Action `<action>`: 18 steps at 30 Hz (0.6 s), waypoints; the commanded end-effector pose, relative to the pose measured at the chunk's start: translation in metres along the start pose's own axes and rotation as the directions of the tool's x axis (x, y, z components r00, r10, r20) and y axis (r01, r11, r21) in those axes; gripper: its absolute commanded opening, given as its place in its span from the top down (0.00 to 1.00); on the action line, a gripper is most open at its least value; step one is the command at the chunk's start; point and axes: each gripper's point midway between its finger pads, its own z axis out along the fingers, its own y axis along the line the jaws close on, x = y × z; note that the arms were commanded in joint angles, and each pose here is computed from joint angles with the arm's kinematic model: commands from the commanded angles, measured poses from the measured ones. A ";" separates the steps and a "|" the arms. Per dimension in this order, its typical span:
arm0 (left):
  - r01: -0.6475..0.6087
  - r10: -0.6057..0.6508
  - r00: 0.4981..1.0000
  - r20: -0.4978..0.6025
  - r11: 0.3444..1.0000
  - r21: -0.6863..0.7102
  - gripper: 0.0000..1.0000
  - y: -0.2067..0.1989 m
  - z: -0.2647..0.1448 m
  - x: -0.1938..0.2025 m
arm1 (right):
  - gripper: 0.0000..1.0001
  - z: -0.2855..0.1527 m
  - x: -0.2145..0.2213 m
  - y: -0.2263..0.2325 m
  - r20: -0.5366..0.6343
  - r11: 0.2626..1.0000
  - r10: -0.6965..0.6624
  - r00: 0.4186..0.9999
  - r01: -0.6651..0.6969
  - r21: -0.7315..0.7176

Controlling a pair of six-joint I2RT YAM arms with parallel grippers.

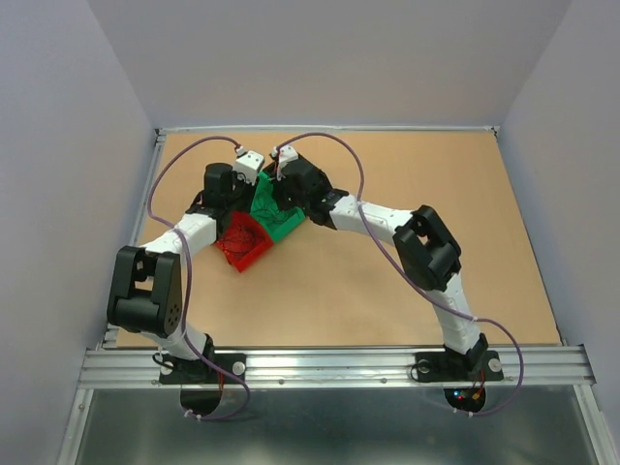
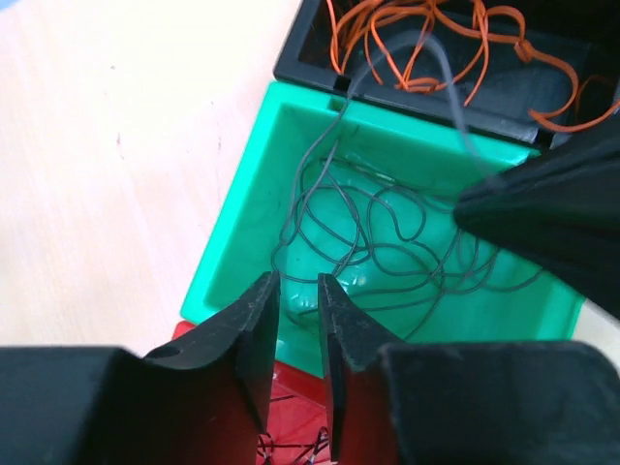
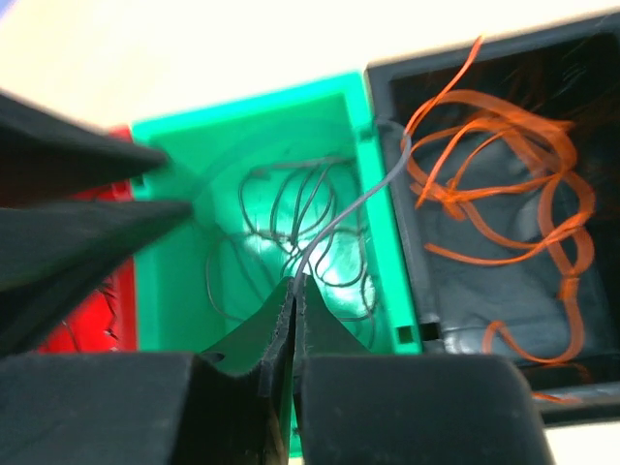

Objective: Untangle the cables

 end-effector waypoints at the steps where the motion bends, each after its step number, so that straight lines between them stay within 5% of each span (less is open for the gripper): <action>1: 0.000 0.000 0.996 0.095 1.000 0.005 0.61 0.005 -0.020 -0.028 | 0.99 0.019 0.009 0.019 0.002 0.996 -0.005 1.000 0.005 -0.089; 9: 0.017 -0.018 0.988 0.154 1.000 0.007 0.49 0.012 -0.036 -0.040 | 0.99 0.052 0.067 0.024 -0.138 0.992 -0.003 0.990 -0.014 -0.123; 14: 0.017 -0.018 0.993 0.115 1.000 0.008 0.49 0.014 -0.024 -0.030 | 0.99 0.041 0.061 0.020 -0.150 0.995 -0.021 0.988 0.006 -0.102; 18: 0.017 -0.018 0.995 0.096 1.000 0.010 0.49 0.015 -0.015 -0.026 | 0.82 0.030 0.042 0.023 -0.121 0.993 -0.031 0.992 0.017 -0.114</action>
